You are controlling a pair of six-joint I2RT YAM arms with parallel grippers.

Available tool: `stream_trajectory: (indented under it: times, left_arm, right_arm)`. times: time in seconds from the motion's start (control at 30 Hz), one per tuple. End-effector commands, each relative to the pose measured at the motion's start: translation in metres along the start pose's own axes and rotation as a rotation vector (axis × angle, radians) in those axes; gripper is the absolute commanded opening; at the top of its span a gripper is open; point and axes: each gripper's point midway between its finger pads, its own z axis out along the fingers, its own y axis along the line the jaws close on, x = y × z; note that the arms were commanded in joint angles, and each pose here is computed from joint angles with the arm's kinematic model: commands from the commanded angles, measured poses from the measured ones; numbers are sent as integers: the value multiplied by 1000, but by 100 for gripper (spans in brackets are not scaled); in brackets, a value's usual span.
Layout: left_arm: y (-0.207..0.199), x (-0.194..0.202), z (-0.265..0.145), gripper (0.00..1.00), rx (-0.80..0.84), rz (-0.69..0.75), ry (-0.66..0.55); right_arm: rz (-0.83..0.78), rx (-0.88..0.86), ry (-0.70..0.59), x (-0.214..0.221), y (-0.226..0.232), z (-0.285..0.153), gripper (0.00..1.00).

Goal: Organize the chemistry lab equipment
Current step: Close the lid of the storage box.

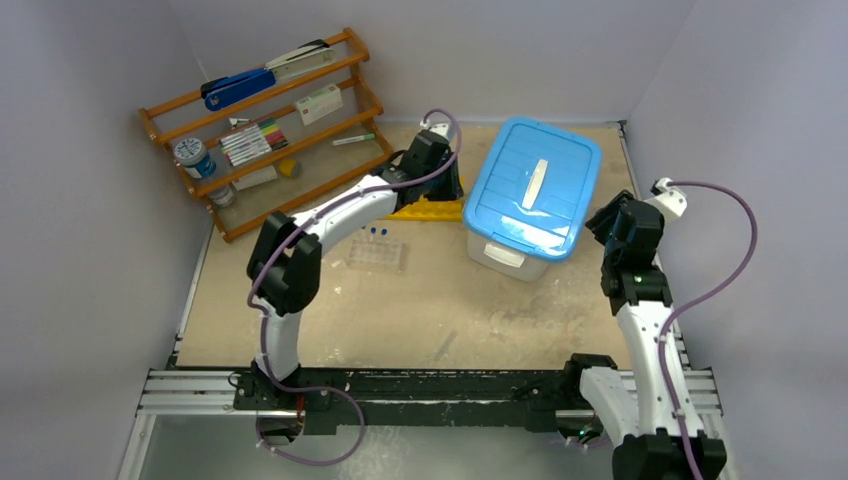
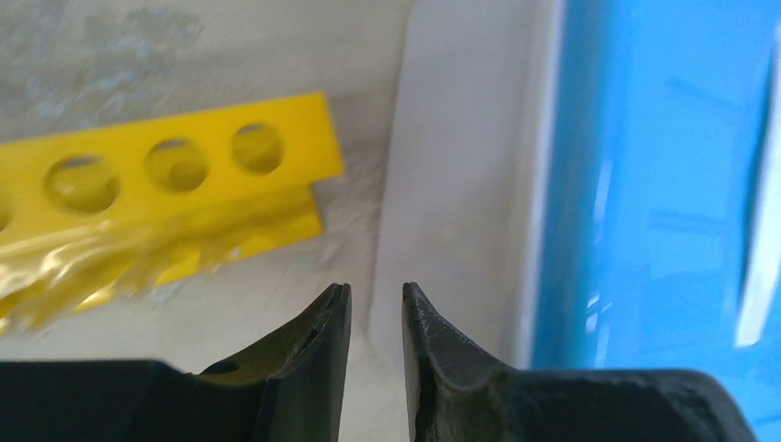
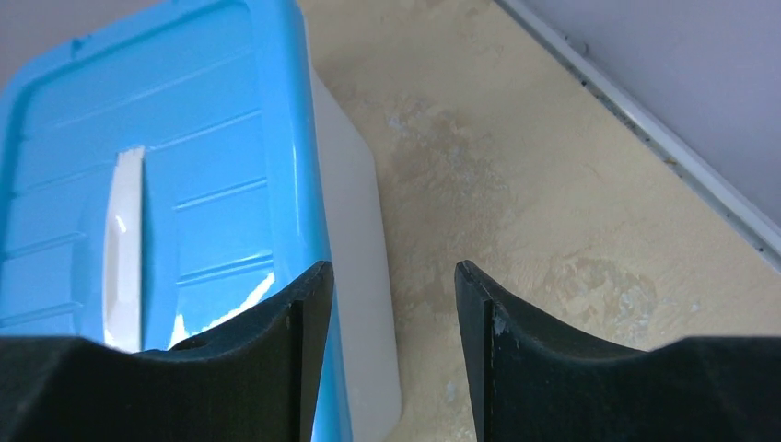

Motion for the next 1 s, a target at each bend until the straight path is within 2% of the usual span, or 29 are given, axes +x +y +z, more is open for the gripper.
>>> stream_trajectory:
  times: [0.0,0.13,0.27,0.33,0.37,0.4,0.47,0.63,0.97]
  left_arm:
    - [11,-43,-61,26,-19,25,-133]
    - [8,-43,-95,26,0,10,-190]
    - [4,-23,-131,22,15,13,-224]
    - [-3,-9,-146,12,46,22,-213]
    - [-7,2,-151,3,64,29,-194]
    - [-16,15,-156,0,99,39,-165]
    - [-25,43,-161,0,131,55,-102]
    - [-57,83,-156,0,183,94,-32]
    - [-87,89,-101,0,202,135,-1]
  right_arm:
    - [-9,-3,-151,-47,0,-25,54]
    - [-14,-118,-124,-50,24,-28,52]
    - [-9,-195,-122,-55,42,-30,51]
    - [-3,-212,-126,-56,47,-30,51]
    - [-2,-217,-127,-56,48,-30,50]
    - [0,-219,-128,-56,49,-30,50]
    - [3,-221,-125,-55,49,-29,50]
    - [6,-233,-105,-48,52,-28,50]
    - [-18,-196,-104,-42,35,-44,51]
